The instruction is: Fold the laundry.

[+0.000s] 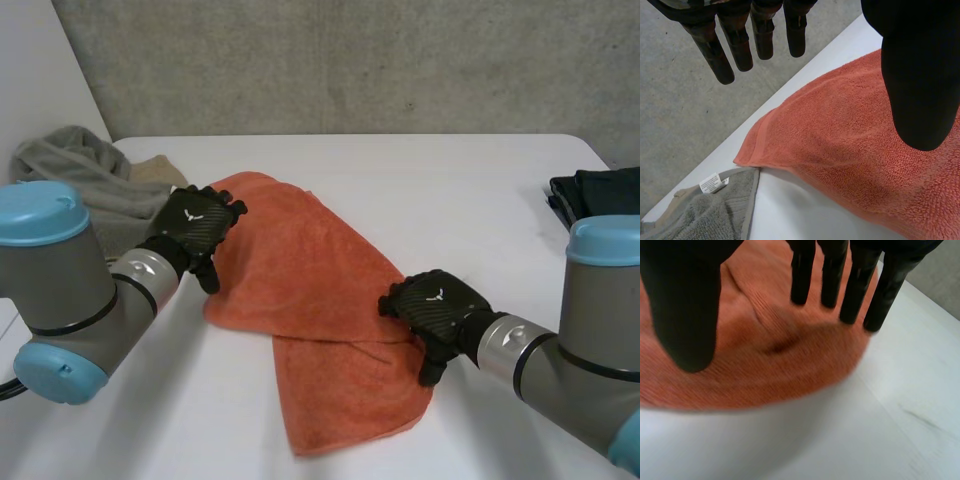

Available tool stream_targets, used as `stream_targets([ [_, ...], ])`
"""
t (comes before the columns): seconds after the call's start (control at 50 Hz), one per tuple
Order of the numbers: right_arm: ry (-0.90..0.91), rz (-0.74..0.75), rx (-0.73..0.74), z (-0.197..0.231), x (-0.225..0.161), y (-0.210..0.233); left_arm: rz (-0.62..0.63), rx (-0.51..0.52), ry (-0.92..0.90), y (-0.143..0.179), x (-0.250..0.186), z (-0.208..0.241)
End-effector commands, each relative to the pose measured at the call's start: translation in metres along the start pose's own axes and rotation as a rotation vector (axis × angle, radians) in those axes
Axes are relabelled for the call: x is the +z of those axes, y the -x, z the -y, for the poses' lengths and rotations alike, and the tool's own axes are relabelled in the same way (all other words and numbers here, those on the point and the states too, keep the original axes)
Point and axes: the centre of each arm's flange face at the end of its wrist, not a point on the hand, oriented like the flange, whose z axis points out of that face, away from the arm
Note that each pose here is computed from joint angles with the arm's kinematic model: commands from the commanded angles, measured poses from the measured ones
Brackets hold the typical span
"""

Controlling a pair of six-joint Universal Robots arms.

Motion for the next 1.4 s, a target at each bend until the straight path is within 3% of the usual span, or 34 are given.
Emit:
stream_targets([
  [0.02,0.044,-0.134,-0.094,-0.013,0.014,-0.016,0.001,-0.014,-0.010,0.000,-0.001,0.003],
  [0.24,0.013,-0.195,-0.146,-0.002,0.010,-0.029,0.009,-0.038,-0.018,0.003,-0.006,0.007],
  [0.4,0.022,-0.316,-0.178,0.002,0.000,-0.074,0.000,-0.038,-0.015,0.001,-0.012,0.007],
  [0.46,0.034,-0.287,-0.169,-0.003,-0.001,-0.065,-0.008,-0.040,-0.002,-0.001,-0.015,0.003],
  [0.56,-0.019,-0.117,-0.142,0.006,-0.015,-0.013,-0.004,-0.044,0.012,-0.001,-0.019,-0.001],
  [0.7,-0.064,0.009,-0.084,0.003,-0.019,0.011,-0.006,-0.046,0.013,-0.002,-0.020,-0.001],
  [1.16,-0.057,-0.029,-0.101,-0.018,0.017,0.004,-0.004,-0.045,0.008,-0.002,-0.020,-0.001],
  [1.3,-0.044,-0.106,-0.100,-0.012,0.016,-0.011,0.000,-0.043,-0.001,0.000,-0.020,0.001],
  [1.4,-0.112,-0.145,-0.125,0.026,-0.008,-0.021,0.002,-0.042,-0.006,0.000,-0.021,0.003],
])
